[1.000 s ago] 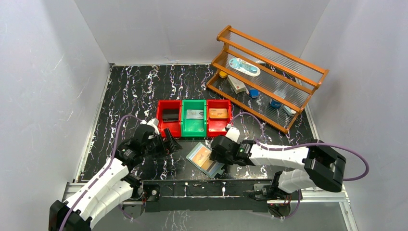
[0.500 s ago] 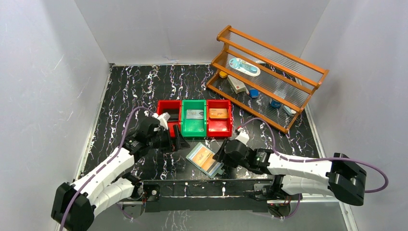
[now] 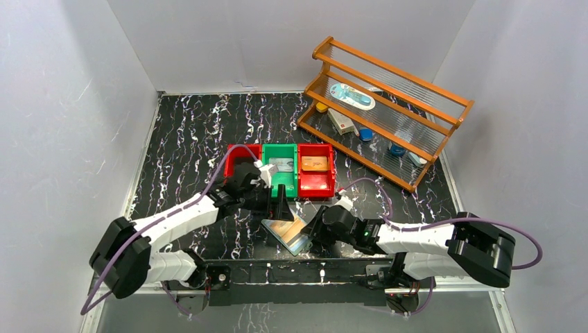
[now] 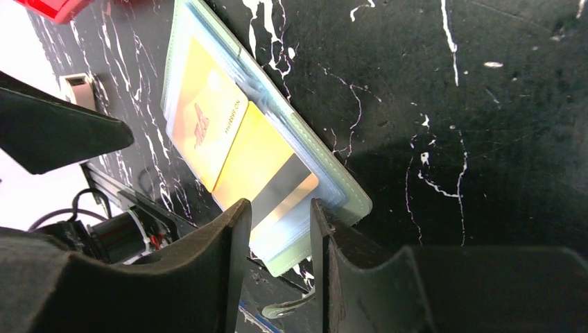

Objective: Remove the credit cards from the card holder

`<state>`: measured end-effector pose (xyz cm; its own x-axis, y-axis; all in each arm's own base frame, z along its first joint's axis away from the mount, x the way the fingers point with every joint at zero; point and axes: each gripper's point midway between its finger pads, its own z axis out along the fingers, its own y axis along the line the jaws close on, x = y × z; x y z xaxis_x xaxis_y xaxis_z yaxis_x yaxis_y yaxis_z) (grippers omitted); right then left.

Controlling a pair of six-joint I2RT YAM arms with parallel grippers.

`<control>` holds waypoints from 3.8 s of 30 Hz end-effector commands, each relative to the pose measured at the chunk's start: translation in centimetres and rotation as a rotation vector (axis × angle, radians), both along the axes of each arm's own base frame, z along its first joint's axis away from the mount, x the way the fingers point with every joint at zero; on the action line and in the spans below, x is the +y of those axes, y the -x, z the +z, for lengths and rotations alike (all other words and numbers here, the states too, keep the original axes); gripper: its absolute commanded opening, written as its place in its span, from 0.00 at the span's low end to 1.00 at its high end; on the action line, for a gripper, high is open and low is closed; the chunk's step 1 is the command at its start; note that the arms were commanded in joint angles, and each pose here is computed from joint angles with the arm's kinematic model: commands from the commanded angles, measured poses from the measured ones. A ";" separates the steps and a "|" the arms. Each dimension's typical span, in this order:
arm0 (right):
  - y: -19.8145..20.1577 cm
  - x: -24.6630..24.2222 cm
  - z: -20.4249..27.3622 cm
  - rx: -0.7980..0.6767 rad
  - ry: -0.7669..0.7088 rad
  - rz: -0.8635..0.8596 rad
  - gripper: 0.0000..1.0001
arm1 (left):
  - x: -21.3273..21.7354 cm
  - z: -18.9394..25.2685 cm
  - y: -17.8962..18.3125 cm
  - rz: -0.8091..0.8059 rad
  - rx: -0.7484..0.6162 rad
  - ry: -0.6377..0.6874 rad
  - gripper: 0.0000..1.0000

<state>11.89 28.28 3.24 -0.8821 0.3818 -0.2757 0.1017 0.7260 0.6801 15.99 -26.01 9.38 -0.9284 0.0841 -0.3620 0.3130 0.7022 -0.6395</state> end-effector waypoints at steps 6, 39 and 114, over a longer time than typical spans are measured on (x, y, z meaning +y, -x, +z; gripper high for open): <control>0.9 -4.0 -4.8 0.079 0.117 -0.047 0.46 | -1.1 -1.1 -0.3 -0.128 -0.045 -0.038 0.78; -1.5 6.2 5.2 -0.067 -0.292 0.126 0.48 | 1.5 -3.2 -3.2 -0.015 -0.149 -0.237 0.77; 0.2 1.1 -3.4 0.148 -0.194 -0.019 0.14 | -1.9 -2.5 1.2 -0.202 -0.005 -0.045 0.71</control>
<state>12.05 31.15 2.38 -0.9041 0.4253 -0.0424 0.1940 0.4966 0.8460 16.31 -27.53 8.56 -0.8838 0.2171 -0.4144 0.4422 0.6769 -0.5884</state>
